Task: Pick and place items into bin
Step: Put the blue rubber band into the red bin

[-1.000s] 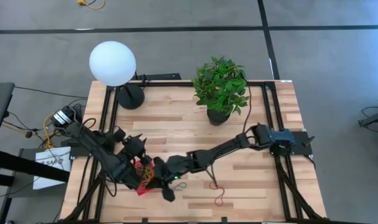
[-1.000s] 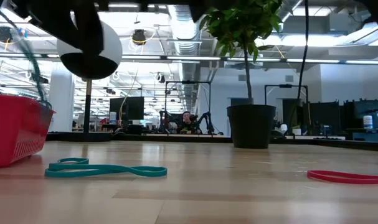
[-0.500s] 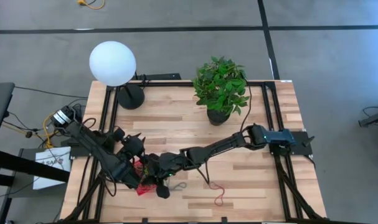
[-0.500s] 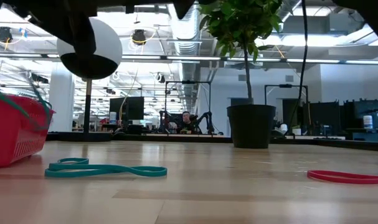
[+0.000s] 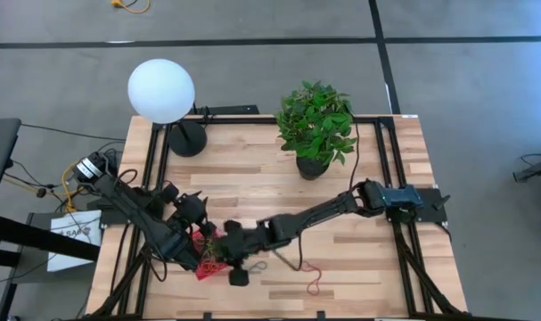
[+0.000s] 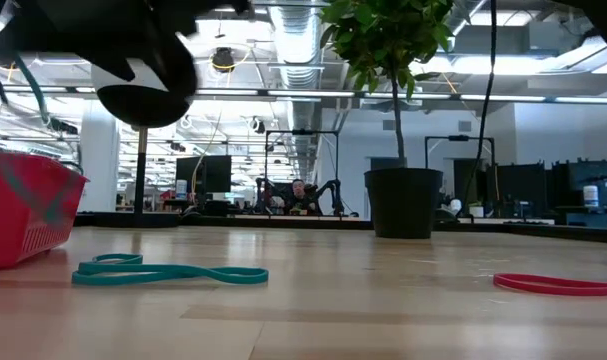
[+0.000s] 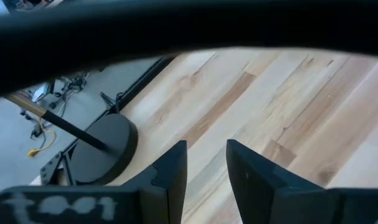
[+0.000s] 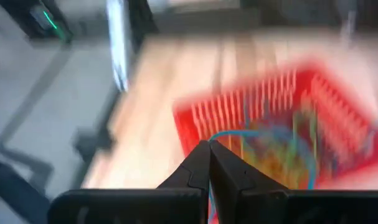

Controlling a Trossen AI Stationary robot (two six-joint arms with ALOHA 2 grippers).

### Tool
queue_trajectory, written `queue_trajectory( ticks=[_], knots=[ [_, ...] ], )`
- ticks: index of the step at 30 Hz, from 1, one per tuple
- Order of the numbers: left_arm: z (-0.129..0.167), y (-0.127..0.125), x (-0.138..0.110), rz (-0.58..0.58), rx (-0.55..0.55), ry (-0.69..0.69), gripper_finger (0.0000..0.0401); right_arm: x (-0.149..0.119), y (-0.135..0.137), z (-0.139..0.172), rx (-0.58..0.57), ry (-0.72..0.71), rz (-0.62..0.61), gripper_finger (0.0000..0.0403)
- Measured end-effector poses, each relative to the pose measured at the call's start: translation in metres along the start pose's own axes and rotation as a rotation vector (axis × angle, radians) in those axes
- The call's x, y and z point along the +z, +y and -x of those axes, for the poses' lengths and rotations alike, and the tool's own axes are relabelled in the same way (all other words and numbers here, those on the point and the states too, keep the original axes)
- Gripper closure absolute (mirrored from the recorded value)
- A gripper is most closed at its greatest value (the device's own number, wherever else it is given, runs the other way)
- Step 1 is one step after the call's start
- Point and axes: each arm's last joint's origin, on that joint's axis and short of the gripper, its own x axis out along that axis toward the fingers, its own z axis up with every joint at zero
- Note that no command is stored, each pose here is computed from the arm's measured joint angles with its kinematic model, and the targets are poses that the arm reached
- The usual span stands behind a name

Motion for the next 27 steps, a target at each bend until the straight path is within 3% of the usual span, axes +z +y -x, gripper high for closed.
queue_trajectory(
  ticks=[3, 8, 18, 20, 23, 27],
  knots=[
    [0.000, -0.001, 0.000, 0.001, -0.004, 0.004, 0.0298, -0.013, 0.008, 0.002, -0.043, 0.130, -0.017, 0.0403],
    [0.000, 0.000, 0.000, -0.010, -0.004, 0.010, 0.0298, -0.014, 0.028, 0.022, -0.150, 0.213, 0.024, 0.0403],
    [0.000, -0.001, 0.000, -0.013, -0.005, 0.007, 0.0298, 0.037, 0.049, 0.075, -0.413, -0.062, 0.180, 0.0403],
    [0.000, -0.001, 0.000, -0.013, -0.006, -0.006, 0.0298, 0.044, 0.050, 0.074, -0.394, -0.128, 0.212, 0.0403],
    [0.000, -0.001, 0.001, -0.017, -0.006, -0.022, 0.0298, 0.052, 0.050, 0.066, -0.272, -0.237, 0.265, 0.0403],
    [0.000, -0.001, 0.001, -0.023, -0.006, -0.022, 0.0298, 0.046, 0.041, 0.049, -0.162, -0.248, 0.267, 0.0403]
  ],
)
